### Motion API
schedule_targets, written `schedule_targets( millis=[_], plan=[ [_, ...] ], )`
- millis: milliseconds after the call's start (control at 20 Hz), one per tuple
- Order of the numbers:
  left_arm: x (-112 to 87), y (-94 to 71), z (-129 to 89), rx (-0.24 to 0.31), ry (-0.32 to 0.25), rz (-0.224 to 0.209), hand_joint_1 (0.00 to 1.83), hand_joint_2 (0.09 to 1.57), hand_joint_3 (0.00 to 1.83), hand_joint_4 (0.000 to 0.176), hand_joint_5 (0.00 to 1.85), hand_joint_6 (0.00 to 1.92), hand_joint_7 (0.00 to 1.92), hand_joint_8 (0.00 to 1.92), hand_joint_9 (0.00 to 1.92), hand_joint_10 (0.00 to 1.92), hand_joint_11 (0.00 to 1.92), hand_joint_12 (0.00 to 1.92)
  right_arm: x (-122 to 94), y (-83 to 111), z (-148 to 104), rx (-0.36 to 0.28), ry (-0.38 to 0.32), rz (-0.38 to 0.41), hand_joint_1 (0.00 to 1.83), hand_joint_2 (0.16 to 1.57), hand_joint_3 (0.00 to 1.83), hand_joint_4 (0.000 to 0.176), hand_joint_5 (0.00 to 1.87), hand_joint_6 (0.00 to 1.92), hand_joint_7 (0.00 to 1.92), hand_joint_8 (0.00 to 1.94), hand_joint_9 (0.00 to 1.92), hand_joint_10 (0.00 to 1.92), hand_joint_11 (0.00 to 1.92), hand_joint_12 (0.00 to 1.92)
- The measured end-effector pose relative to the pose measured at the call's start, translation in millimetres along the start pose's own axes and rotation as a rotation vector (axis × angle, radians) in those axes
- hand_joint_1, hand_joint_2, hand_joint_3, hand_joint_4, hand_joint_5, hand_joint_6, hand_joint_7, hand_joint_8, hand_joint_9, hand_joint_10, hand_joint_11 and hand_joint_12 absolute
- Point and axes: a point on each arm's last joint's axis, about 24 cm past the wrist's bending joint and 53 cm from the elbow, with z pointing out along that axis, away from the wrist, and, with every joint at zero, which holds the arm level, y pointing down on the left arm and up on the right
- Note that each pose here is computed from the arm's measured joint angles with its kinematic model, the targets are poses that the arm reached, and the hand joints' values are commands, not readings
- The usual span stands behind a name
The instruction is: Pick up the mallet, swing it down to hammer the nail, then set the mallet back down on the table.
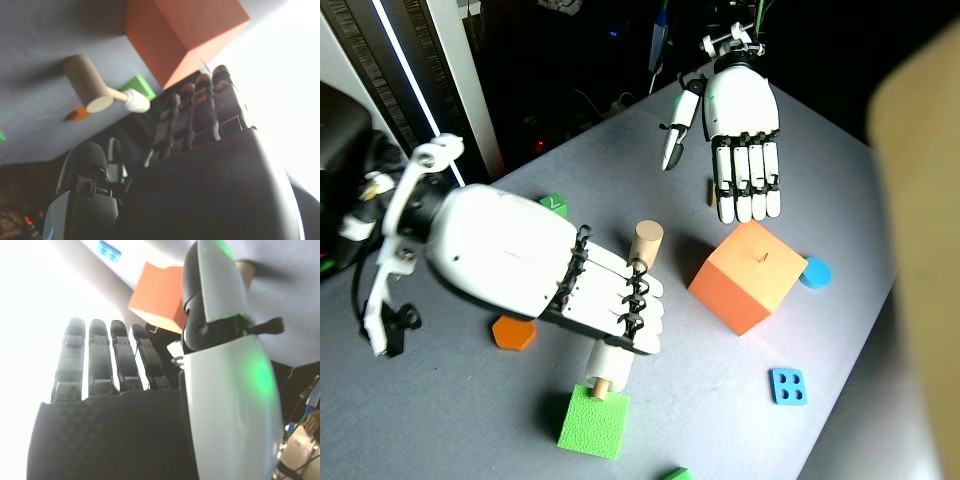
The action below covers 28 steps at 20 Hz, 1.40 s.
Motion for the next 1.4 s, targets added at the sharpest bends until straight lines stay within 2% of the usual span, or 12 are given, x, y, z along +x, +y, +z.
schedule_targets(
  millis=[300,450,650,950,1150,1400],
  plan=[
    [-1.6,7.3,6,-0.004,-0.009,-0.016,0.00,1.25,0.01,0.000,0.00,0.00,0.00,0.00,0.00,0.00,0.00,0.00,-9,-12.8,31,0.031,-0.007,0.025,1.22,1.00,0.02,0.000,0.00,0.00,0.00,0.00,0.00,0.00,0.00,0.00],
    [-2.0,10.6,8,-0.007,-0.011,-0.018,0.00,1.26,0.01,0.000,0.00,0.00,0.00,0.00,0.00,0.00,0.00,0.00,-9,-8.2,45,0.016,-0.002,0.032,1.22,1.00,0.01,0.000,0.00,0.00,0.00,0.00,0.00,0.00,0.00,0.00],
    [-2.5,16.9,9,-0.016,-0.013,-0.028,0.00,1.26,0.01,0.000,0.00,0.00,0.00,0.00,0.00,0.00,0.00,0.00,5,-15.9,54,0.031,0.026,0.033,1.28,0.99,0.01,0.000,0.00,0.00,0.00,0.00,0.00,0.00,0.00,0.00],
    [0.8,17.6,12,-0.015,-0.008,-0.041,0.00,1.26,0.01,0.000,0.00,0.00,0.00,0.00,0.00,0.00,0.00,0.00,21,-23.7,69,0.044,0.057,0.035,1.24,1.00,0.01,0.000,0.00,0.00,0.00,0.00,0.00,0.00,0.00,0.00],
    [3.0,17.3,14,-0.011,-0.006,-0.044,0.00,1.26,0.01,0.000,0.00,0.00,0.00,0.00,0.00,0.00,0.00,0.00,25,-36.3,77,0.065,0.061,0.029,1.22,1.00,0.01,0.000,0.00,0.00,0.00,0.00,0.00,0.00,0.00,0.00],
    [6.1,19.1,15,-0.012,-0.001,-0.049,0.00,1.26,0.00,0.000,0.00,0.00,0.00,0.00,0.00,0.00,0.00,0.00,35,-31.7,84,0.055,0.079,0.031,1.25,0.99,0.00,0.000,0.00,0.00,0.00,0.00,0.00,0.00,0.00,0.00]
  ],
)
